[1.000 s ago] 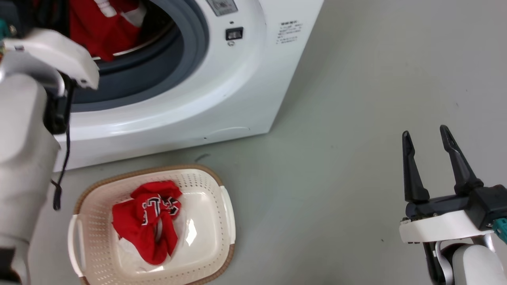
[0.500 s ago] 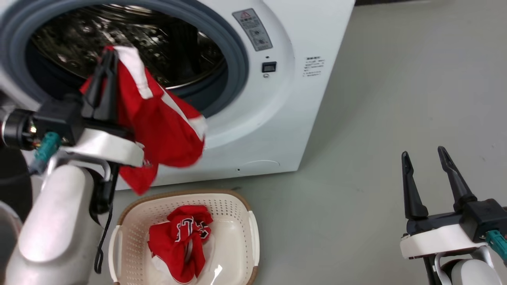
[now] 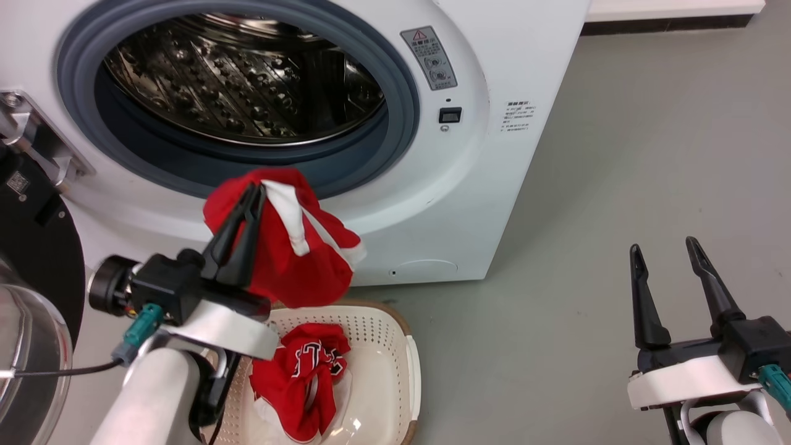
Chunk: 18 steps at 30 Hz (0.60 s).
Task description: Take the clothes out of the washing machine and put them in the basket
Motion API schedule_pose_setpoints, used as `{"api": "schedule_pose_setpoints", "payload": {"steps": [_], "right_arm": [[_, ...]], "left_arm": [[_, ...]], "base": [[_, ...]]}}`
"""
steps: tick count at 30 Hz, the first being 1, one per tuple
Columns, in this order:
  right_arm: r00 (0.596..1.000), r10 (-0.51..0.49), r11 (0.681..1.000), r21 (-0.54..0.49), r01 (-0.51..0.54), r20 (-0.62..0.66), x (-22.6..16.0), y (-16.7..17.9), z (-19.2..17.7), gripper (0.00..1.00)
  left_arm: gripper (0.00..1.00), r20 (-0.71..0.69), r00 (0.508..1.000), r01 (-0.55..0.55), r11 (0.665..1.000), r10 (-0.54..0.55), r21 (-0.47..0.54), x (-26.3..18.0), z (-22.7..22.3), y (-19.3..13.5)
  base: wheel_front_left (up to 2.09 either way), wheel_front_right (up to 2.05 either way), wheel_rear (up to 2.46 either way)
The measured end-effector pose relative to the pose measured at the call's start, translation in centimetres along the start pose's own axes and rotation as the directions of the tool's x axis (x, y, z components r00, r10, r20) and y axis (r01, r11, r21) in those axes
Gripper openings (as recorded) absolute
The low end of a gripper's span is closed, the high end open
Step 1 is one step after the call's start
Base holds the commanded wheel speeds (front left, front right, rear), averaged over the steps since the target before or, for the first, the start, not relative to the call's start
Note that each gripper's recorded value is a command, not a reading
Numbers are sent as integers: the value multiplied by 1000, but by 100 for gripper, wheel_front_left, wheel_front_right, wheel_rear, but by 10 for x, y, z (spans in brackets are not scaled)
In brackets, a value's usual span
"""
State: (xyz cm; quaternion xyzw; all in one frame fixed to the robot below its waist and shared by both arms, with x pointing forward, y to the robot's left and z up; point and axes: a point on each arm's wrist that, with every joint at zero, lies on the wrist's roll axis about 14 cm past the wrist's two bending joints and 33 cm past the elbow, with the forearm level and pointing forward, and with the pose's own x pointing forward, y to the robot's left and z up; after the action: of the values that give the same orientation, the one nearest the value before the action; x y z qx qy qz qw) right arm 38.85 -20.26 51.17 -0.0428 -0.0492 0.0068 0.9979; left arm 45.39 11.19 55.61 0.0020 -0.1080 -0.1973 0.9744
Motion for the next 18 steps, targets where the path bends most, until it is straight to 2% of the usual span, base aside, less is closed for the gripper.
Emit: {"api": "schedule_pose_setpoints", "payload": {"steps": [5, 9, 13, 18], "right_arm": [[999, -2, 1000, -1, 2, -35, 3, -1, -13, 100], [998, -10, 1000, -6, 10, -59, 7, -4, -22, 100], [996, -16, 1000, -12, 15, -83, 13, -6, -33, 100], [991, -37, 999, -19, 34, -126, 17, -14, -50, 100]], "left_arm": [[0, -105, 994, 31, 998, -36, -50, -9, -40, -13], [0, -225, 970, 72, 993, -91, -92, -19, -85, -31], [0, -352, 922, 115, 983, -159, -143, -34, -133, -52], [0, -506, 832, 150, 971, -227, -187, -56, -193, -69]], "base": [[0, 0, 0], [0, 0, 0], [0, 0, 0], [0, 0, 0]]}}
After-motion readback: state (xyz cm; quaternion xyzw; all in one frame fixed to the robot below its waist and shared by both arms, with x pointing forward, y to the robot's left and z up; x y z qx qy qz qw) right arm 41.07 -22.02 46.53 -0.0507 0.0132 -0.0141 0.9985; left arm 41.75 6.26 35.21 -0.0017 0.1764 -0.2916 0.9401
